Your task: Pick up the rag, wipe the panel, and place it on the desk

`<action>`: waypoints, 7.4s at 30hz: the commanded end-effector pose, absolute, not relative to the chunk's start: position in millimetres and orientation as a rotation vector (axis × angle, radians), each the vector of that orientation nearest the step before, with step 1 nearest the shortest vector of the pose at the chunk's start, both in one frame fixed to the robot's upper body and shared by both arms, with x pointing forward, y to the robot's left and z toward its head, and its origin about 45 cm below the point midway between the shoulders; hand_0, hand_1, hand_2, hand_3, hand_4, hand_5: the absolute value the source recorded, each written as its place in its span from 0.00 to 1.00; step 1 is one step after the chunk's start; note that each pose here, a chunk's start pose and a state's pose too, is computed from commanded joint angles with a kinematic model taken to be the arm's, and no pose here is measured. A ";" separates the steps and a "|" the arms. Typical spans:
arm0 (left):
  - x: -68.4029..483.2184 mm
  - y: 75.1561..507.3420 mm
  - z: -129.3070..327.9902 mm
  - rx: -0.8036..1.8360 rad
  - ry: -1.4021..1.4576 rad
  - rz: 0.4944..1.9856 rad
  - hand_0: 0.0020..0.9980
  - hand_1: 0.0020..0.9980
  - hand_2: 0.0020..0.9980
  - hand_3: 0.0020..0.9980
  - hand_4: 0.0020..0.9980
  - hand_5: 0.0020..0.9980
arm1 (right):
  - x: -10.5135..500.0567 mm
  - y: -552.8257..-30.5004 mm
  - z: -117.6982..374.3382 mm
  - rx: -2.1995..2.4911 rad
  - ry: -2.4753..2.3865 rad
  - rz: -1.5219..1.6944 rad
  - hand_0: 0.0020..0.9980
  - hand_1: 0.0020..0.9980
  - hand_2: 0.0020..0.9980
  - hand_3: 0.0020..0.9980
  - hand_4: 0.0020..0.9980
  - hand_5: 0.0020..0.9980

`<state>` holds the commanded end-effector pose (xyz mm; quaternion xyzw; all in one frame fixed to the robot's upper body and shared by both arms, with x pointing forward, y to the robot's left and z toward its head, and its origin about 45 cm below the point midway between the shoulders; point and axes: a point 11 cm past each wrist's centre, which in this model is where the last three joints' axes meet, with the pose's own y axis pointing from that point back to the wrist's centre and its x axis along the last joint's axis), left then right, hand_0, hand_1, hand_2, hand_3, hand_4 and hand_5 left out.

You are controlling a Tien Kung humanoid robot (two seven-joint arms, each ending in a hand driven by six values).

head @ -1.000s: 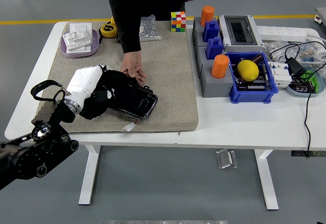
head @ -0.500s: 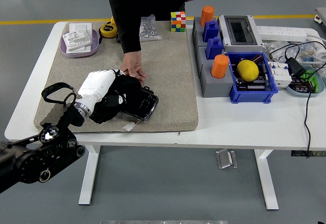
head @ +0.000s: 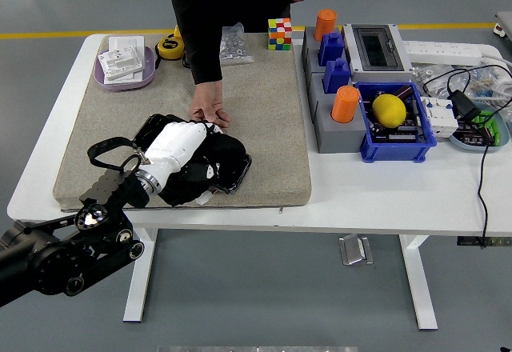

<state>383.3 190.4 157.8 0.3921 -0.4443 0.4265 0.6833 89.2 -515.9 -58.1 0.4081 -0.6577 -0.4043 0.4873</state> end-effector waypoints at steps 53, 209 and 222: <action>404.3 248.8 159.6 0.985 -0.942 1.119 0.25 0.37 0.47 0.29 0.00 0.00 | 84.8 -513.5 -60.5 0.990 -1.595 -0.988 0.72 0.59 0.66 0.58 0.98 0.53; 416.4 314.0 162.8 1.110 -0.948 1.278 0.24 0.35 0.47 0.29 0.00 0.00 | 83.1 -516.5 -59.1 0.985 -1.600 -0.991 0.72 0.59 0.66 0.58 0.99 0.53; 419.9 348.2 172.9 1.156 -0.952 1.363 0.23 0.35 0.47 0.29 0.00 0.00 | 82.5 -514.0 -60.6 0.986 -1.598 -0.995 0.72 0.59 0.66 0.58 0.99 0.53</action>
